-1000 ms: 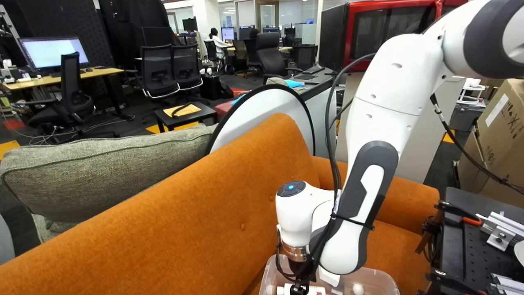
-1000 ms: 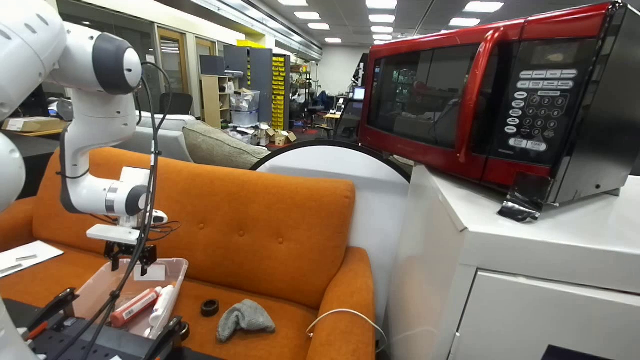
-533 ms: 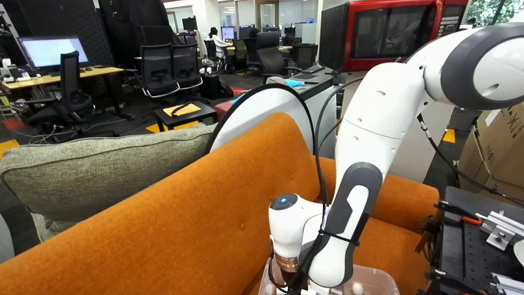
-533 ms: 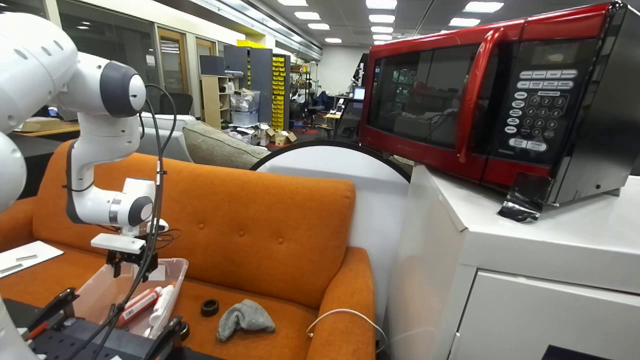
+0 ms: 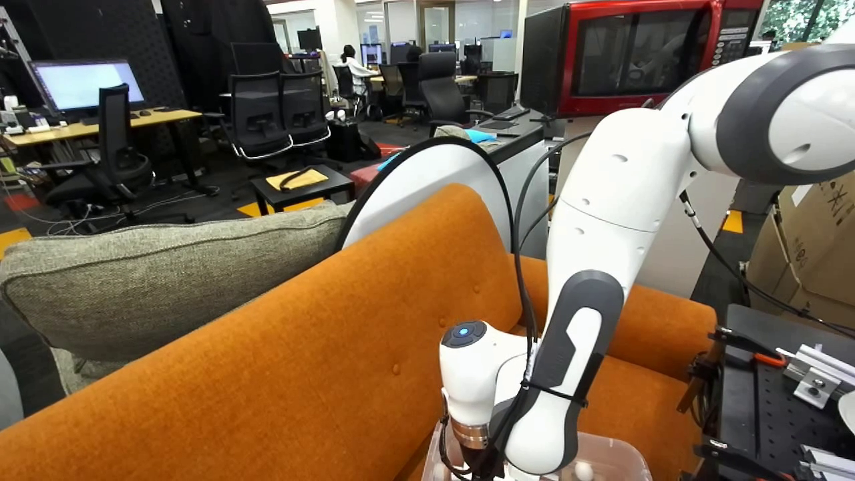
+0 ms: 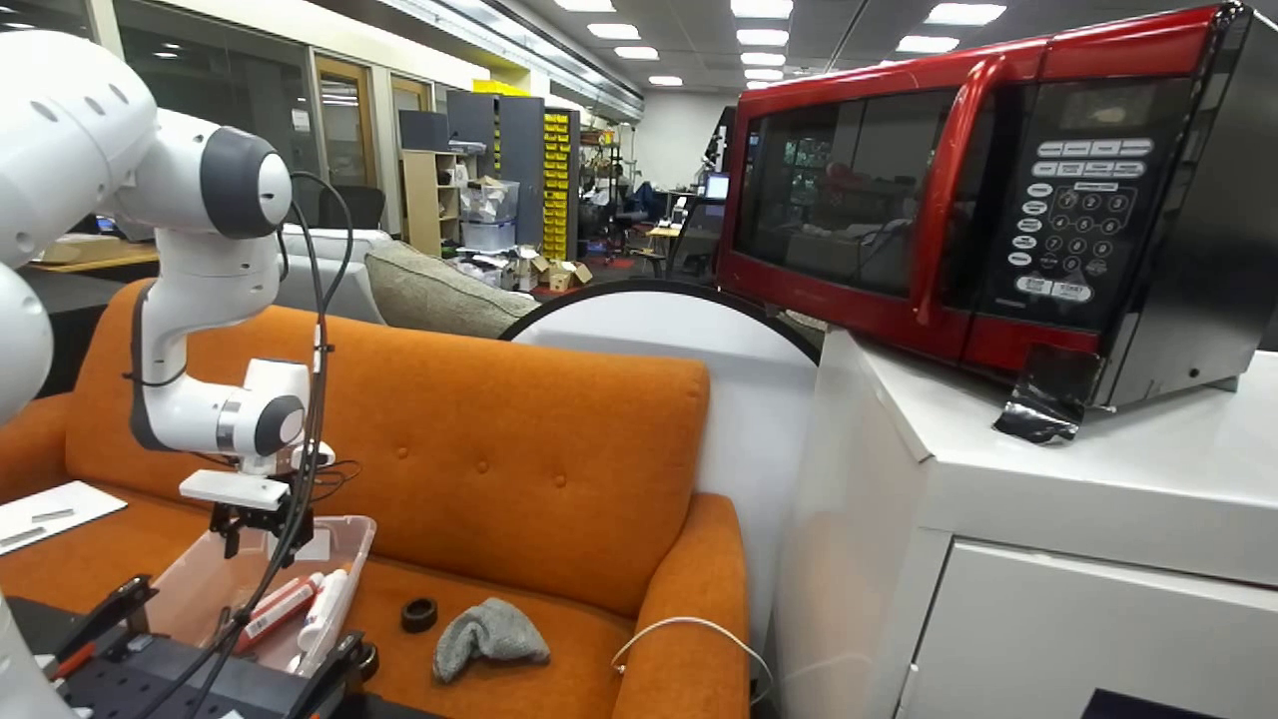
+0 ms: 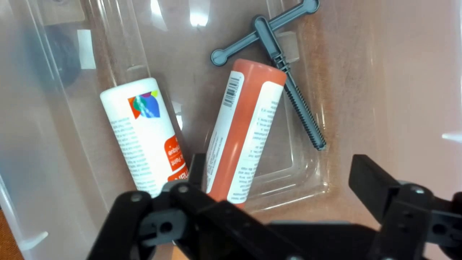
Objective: Remove the bottle from the storage box and put it on the grey towel
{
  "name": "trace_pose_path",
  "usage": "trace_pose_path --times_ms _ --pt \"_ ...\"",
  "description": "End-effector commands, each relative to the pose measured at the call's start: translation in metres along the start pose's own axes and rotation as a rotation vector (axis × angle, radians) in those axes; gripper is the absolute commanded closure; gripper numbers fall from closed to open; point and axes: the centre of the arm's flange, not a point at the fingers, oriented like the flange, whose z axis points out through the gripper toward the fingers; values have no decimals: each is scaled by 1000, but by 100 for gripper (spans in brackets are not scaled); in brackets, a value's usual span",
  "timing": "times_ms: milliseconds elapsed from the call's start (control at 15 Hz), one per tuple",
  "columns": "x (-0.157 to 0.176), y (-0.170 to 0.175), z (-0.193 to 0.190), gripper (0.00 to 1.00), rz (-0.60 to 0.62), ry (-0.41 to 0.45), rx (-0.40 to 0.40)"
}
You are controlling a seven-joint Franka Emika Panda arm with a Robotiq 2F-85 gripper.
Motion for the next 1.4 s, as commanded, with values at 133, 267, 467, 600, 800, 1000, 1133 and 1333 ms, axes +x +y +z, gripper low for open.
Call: trace_pose_path --times_ms 133,267,467,600,800,1000,1133,1333 --pt "-1 3 42 0 -55 -52 21" --pt "2 4 58 0 -78 -62 32" --pt "11 7 76 0 -103 -70 41" --pt "18 10 83 0 -108 -70 48" --pt "27 16 91 0 -127 -90 67" --pt "30 18 96 2 -163 -120 85" --pt "32 20 98 27 -178 -129 98" --pt "36 23 96 45 -189 -137 107"
